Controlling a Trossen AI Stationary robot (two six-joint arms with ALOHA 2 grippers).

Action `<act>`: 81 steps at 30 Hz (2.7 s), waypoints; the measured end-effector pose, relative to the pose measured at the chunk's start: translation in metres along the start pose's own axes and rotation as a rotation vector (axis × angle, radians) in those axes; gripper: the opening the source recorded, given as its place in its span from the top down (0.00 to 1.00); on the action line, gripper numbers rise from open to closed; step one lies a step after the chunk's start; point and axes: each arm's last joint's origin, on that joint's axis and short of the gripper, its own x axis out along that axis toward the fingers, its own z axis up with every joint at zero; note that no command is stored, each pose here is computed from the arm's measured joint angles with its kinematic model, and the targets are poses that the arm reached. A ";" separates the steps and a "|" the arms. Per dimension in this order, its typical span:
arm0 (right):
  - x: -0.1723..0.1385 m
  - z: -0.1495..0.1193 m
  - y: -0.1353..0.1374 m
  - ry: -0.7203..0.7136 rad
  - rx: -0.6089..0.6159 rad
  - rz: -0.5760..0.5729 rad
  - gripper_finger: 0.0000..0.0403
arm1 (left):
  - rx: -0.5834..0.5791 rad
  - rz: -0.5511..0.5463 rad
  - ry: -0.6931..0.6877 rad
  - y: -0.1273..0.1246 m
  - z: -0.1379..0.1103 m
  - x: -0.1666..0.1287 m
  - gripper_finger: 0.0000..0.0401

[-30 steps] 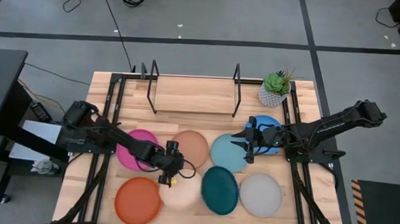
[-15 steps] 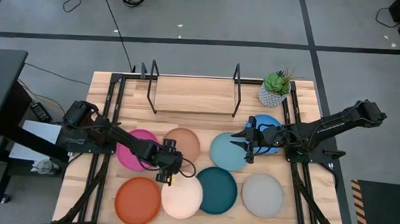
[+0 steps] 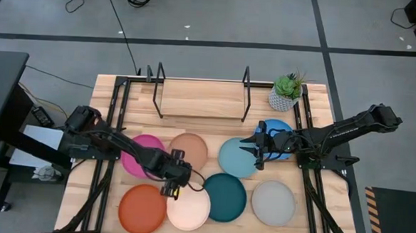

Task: Place and stack plates onto a shelf
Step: Adjust the plates, then put the light blue plate on the shelf

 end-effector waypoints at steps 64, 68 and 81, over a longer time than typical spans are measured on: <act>-0.005 -0.010 0.016 0.106 0.024 0.204 0.71 | -0.258 -0.069 0.009 -0.059 -0.006 0.032 0.51; -0.005 -0.009 0.017 0.093 0.022 0.207 0.71 | -0.290 -0.079 0.089 -0.059 -0.013 0.029 0.51; 0.000 -0.022 0.027 0.198 -0.008 0.259 0.71 | -0.274 -0.081 -0.008 -0.049 -0.003 0.013 0.51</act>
